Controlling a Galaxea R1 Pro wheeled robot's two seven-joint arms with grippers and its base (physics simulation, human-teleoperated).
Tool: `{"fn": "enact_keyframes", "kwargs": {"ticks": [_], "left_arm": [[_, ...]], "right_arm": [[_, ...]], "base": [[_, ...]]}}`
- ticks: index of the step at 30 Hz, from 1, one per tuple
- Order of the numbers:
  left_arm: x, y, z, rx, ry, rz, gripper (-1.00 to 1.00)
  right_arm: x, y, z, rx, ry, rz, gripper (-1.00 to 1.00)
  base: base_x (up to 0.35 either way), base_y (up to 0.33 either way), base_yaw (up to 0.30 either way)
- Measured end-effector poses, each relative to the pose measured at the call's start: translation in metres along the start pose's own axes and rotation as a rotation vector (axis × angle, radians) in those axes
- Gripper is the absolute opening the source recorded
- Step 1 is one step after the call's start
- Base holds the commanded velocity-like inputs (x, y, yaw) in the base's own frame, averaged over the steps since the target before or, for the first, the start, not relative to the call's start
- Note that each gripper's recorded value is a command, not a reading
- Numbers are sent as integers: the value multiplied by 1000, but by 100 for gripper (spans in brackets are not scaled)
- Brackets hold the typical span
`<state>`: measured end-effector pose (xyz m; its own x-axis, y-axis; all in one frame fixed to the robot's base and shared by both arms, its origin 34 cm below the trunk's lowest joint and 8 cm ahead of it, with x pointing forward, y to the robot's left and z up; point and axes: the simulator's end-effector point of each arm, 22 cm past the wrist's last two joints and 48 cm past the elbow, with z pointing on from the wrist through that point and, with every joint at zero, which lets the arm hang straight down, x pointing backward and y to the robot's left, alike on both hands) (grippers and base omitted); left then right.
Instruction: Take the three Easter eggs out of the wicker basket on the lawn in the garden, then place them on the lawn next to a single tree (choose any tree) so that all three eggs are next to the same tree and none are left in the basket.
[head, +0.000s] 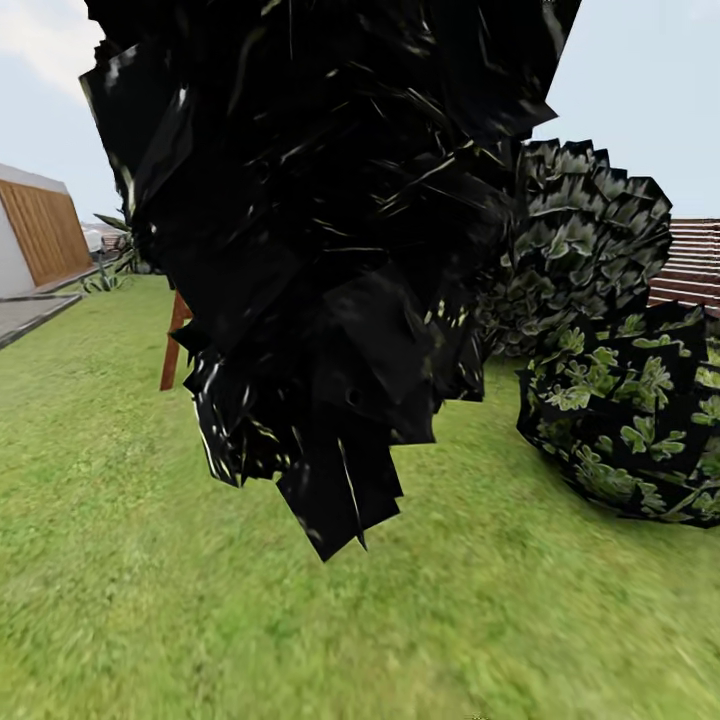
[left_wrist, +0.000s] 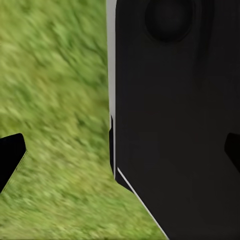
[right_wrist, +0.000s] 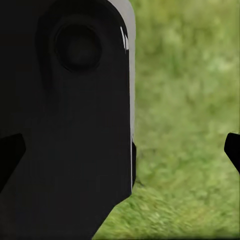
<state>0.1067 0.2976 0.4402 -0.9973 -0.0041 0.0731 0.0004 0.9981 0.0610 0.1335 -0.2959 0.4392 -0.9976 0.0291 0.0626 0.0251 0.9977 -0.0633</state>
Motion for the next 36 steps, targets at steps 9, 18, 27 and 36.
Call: {"fn": "enact_keyframes", "kwargs": {"ticks": [9, 18, 27, 36], "left_arm": [[1, 0, 0, 0, 3, 0, 100], [3, 0, 0, 0, 7, 0, 100], [4, 0, 0, 0, 10, 1, 100], [5, 0, 0, 0, 13, 1, 100]], "right_arm": [[1, 0, 0, 0, 3, 0, 100], [3, 1, 0, -1, 7, -1, 100], [4, 0, 0, 0, 10, -2, 100], [5, 1, 0, -1, 13, -2, 100]], "base": [[0, 0, -289], [0, 0, -289], [0, 0, -289], [0, 0, -289]]}}
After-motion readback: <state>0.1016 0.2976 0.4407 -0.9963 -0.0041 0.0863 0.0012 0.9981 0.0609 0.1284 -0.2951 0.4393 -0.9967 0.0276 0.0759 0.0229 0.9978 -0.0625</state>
